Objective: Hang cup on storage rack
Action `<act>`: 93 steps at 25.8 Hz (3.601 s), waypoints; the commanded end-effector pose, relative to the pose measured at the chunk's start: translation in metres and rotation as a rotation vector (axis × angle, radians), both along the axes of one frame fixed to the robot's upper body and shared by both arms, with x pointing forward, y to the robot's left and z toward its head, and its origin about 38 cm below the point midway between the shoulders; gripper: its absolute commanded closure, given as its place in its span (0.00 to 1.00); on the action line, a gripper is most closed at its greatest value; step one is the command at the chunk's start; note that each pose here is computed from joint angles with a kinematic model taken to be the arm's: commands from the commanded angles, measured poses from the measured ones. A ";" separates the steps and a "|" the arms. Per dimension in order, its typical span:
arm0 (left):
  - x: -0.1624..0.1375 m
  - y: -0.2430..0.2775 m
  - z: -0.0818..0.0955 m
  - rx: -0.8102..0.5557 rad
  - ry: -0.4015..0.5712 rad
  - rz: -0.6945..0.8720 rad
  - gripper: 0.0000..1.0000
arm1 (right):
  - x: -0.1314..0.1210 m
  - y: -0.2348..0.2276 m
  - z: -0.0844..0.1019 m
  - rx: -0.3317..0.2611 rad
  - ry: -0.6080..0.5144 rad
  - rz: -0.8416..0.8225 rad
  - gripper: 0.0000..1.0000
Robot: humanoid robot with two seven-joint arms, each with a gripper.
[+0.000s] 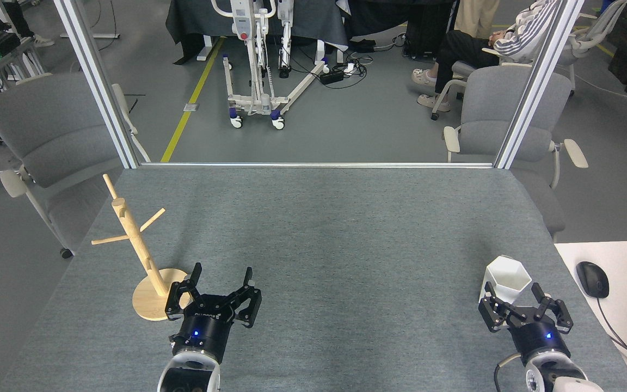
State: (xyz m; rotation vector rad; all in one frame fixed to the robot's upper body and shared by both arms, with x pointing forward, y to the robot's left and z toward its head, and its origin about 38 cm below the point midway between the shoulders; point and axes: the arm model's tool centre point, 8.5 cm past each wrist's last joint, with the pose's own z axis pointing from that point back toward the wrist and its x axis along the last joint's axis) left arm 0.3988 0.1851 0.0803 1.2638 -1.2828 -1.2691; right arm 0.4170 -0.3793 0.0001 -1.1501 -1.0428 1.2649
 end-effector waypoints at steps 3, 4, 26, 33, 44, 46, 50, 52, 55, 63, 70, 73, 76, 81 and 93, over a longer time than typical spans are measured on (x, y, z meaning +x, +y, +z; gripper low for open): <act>0.000 0.000 -0.002 0.000 0.007 0.003 0.00 | 0.000 -0.001 0.000 0.000 0.000 -0.002 0.00; 0.000 0.000 -0.002 0.000 0.007 0.003 0.01 | 0.000 -0.001 0.000 0.000 0.000 -0.002 0.00; -0.001 0.002 -0.004 0.002 0.011 0.009 0.00 | 0.011 0.002 0.003 0.011 -0.001 -0.012 0.00; -0.002 0.002 -0.005 0.001 0.014 0.014 0.00 | 0.012 0.001 0.002 0.011 0.005 -0.016 0.00; -0.003 0.002 -0.006 0.000 0.017 0.014 0.01 | 0.012 -0.001 0.002 0.009 0.006 -0.018 0.00; -0.003 0.002 -0.006 0.000 0.017 0.014 0.00 | 0.012 -0.002 0.003 0.009 0.004 -0.019 0.00; -0.003 0.002 -0.006 0.002 0.017 0.014 0.01 | 0.012 -0.003 0.003 0.007 0.004 -0.021 0.00; -0.003 0.002 -0.006 0.002 0.017 0.014 0.00 | 0.012 -0.002 0.003 0.009 0.004 -0.021 0.00; -0.003 0.002 -0.007 -0.002 0.019 0.014 0.00 | 0.012 -0.002 0.003 0.009 0.004 -0.021 0.00; -0.002 0.002 -0.007 -0.001 0.019 0.014 0.00 | 0.012 -0.001 0.002 0.010 0.006 -0.019 0.00; -0.002 0.002 -0.009 -0.001 0.026 0.015 0.00 | 0.020 0.000 0.003 0.016 0.013 -0.024 0.00; -0.001 0.002 -0.010 -0.001 0.028 0.016 0.01 | 0.024 0.001 0.003 0.016 0.018 -0.020 0.00; 0.000 0.003 -0.009 -0.001 0.026 0.019 0.00 | 0.026 0.001 0.006 0.014 0.013 -0.020 0.00; 0.000 0.003 -0.008 -0.001 0.025 0.019 0.00 | 0.026 0.000 0.006 0.013 0.013 -0.021 0.00; 0.000 0.003 -0.012 -0.001 0.034 0.018 0.00 | 0.028 0.001 0.003 0.021 0.025 -0.024 0.00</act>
